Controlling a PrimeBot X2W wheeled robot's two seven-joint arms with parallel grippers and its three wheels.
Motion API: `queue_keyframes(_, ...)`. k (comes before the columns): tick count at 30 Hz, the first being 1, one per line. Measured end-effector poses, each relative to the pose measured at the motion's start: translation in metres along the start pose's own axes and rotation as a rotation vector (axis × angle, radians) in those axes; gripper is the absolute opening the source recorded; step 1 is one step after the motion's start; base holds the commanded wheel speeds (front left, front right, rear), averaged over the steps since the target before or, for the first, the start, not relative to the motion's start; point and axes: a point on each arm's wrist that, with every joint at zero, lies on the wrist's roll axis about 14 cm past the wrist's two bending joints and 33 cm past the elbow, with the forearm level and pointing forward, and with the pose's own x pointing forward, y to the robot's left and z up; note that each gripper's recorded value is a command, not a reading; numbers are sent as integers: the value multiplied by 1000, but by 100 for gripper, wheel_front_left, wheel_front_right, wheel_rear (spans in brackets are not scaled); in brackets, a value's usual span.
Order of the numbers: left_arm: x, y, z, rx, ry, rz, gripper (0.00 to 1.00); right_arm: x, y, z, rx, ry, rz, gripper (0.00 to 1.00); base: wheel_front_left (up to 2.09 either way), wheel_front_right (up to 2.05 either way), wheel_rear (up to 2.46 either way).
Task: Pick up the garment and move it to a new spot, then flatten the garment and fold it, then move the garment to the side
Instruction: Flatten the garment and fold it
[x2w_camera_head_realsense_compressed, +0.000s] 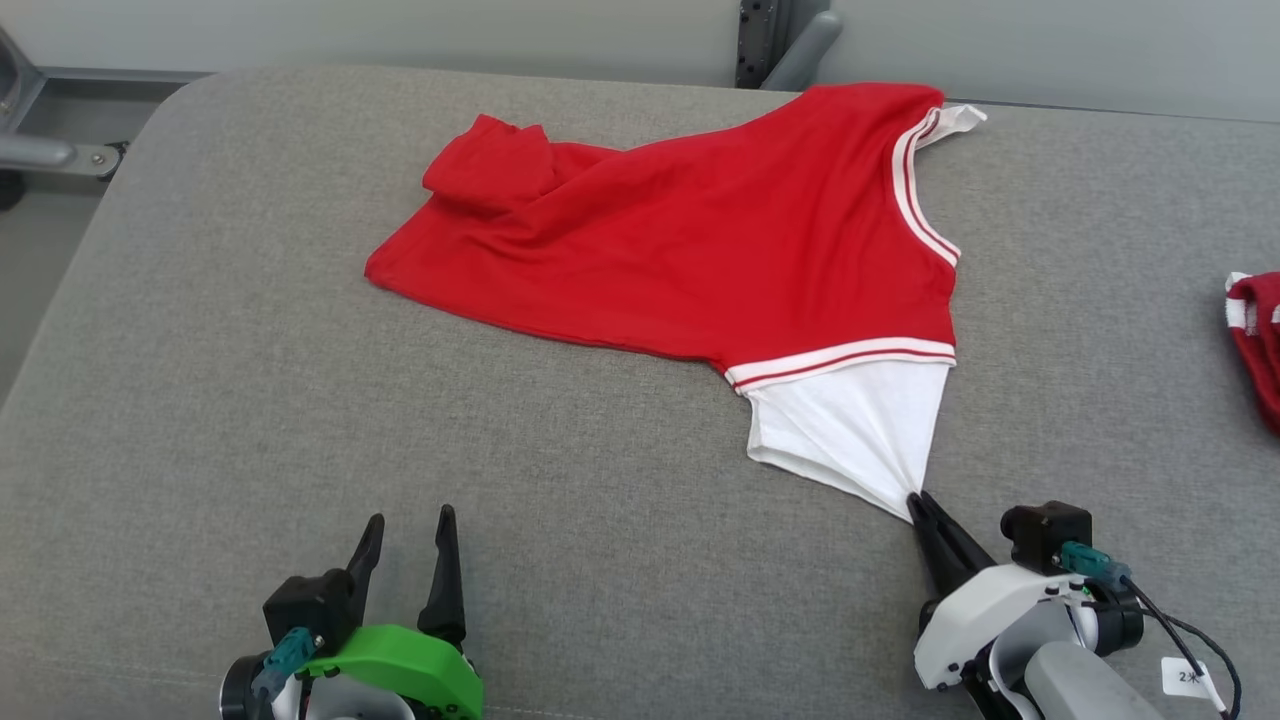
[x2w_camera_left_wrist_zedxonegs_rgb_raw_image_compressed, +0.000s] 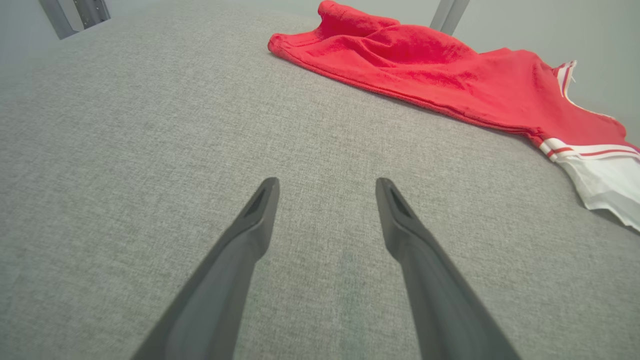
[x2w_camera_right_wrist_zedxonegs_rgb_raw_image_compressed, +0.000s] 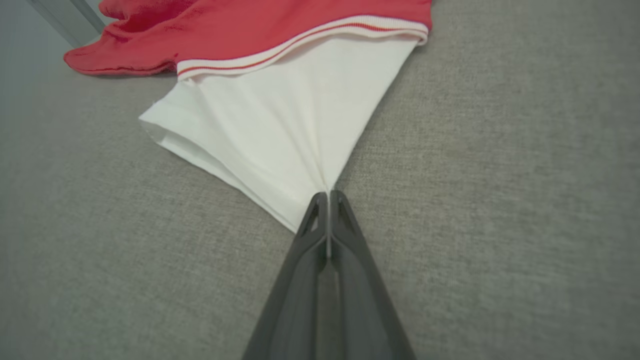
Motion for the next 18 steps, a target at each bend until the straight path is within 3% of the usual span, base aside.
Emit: queue_keyframes(18,-8,-16,3,17,-17,-58,100,-76,-46,-19,-16,11,-148,0,0,0,0)
